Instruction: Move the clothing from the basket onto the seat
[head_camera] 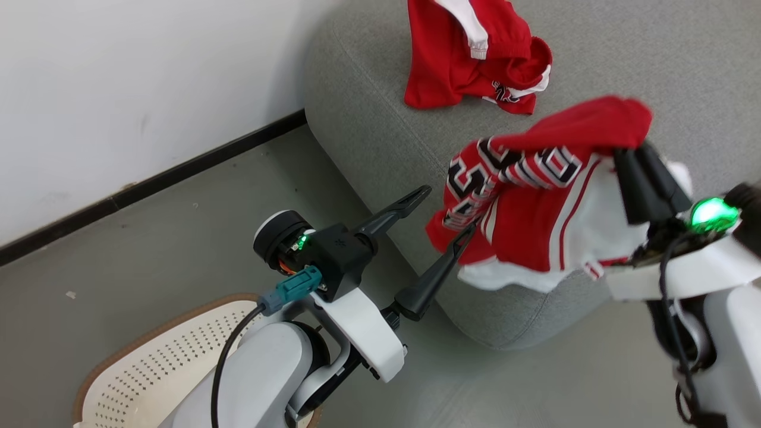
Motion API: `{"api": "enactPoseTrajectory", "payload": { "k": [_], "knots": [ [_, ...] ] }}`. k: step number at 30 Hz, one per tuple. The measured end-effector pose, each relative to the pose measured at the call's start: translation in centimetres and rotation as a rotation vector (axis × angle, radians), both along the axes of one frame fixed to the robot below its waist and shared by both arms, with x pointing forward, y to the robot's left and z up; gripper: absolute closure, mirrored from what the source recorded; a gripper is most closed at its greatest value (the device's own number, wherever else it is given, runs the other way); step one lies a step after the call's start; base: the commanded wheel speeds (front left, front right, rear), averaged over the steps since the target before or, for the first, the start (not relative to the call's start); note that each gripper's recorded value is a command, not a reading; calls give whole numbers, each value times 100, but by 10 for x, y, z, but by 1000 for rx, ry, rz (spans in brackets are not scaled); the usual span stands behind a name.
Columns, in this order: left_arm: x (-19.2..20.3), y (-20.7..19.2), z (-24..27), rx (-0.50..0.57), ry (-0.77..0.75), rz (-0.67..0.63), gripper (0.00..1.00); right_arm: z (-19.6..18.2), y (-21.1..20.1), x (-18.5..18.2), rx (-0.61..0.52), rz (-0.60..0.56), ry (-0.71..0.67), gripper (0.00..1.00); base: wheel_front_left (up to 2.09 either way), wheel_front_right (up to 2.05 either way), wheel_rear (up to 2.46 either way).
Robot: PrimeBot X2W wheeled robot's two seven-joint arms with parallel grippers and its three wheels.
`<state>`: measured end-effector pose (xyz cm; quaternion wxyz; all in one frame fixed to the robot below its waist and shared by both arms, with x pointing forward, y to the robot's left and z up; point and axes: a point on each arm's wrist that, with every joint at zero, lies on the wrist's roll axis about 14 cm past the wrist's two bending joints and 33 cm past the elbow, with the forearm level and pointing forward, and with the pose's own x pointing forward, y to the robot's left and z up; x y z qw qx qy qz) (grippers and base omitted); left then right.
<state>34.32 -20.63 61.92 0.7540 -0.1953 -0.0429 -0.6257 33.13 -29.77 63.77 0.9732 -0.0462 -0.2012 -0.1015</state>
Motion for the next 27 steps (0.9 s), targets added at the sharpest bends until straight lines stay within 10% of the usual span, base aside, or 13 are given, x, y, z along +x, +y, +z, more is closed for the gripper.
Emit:
{"api": "enactPoseTrajectory", "payload": {
  "k": [27],
  "knots": [
    [65, 31, -40, 40, 57, 140, 0, 134, -67, 138, -327, -70, -121, 100, 0, 0, 0]
  ]
}}
